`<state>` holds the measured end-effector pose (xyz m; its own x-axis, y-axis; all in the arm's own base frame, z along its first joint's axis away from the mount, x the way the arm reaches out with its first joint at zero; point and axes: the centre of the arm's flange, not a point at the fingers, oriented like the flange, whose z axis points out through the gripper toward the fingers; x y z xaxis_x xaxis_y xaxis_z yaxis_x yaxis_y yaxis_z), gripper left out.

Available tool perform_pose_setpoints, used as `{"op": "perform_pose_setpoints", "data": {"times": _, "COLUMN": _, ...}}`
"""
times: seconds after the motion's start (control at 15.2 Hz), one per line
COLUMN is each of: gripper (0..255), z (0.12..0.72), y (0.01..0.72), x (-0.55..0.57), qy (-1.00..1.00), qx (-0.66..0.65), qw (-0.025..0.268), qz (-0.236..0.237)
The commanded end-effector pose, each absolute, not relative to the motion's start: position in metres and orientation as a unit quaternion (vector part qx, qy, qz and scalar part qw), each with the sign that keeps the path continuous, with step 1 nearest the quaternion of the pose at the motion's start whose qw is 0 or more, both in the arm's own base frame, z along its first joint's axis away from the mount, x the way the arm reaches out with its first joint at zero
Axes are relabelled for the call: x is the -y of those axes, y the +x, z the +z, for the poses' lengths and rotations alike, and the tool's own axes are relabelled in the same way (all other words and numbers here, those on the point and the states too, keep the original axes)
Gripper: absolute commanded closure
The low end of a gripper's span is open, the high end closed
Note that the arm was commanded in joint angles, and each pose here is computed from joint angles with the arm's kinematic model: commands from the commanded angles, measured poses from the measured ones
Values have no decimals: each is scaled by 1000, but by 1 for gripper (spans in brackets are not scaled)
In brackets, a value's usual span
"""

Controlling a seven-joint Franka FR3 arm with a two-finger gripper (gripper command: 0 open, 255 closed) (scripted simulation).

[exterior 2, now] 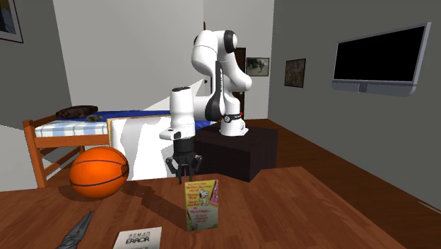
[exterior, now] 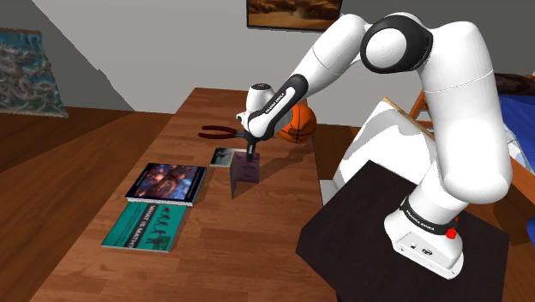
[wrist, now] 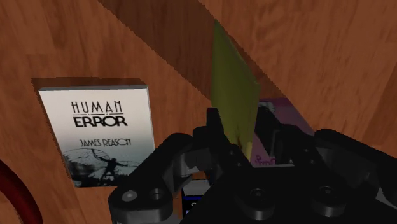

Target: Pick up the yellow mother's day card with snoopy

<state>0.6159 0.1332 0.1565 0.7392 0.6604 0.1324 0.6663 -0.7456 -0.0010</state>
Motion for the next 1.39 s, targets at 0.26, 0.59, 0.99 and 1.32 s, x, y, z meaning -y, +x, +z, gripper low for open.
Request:
{"op": "perform_pose_setpoints", "data": {"times": 0.26, "gripper": 255, "z": 156, "y": 616, "x": -133, "qy": -932, "qx": 356, "qw": 24, "qz": -62}}
{"op": "perform_pose_setpoints", "data": {"times": 0.59, "gripper": 255, "z": 167, "y": 616, "x": -133, "qy": -932, "qx": 356, "qw": 24, "qz": -62}}
{"op": "perform_pose_setpoints", "data": {"times": 0.99, "gripper": 255, "z": 198, "y": 616, "x": -133, "qy": -932, "qx": 356, "qw": 24, "qz": -62}}
{"op": "perform_pose_setpoints", "data": {"times": 1.32, "gripper": 255, "z": 225, "y": 616, "x": -133, "qy": -932, "qx": 356, "qw": 24, "qz": -62}}
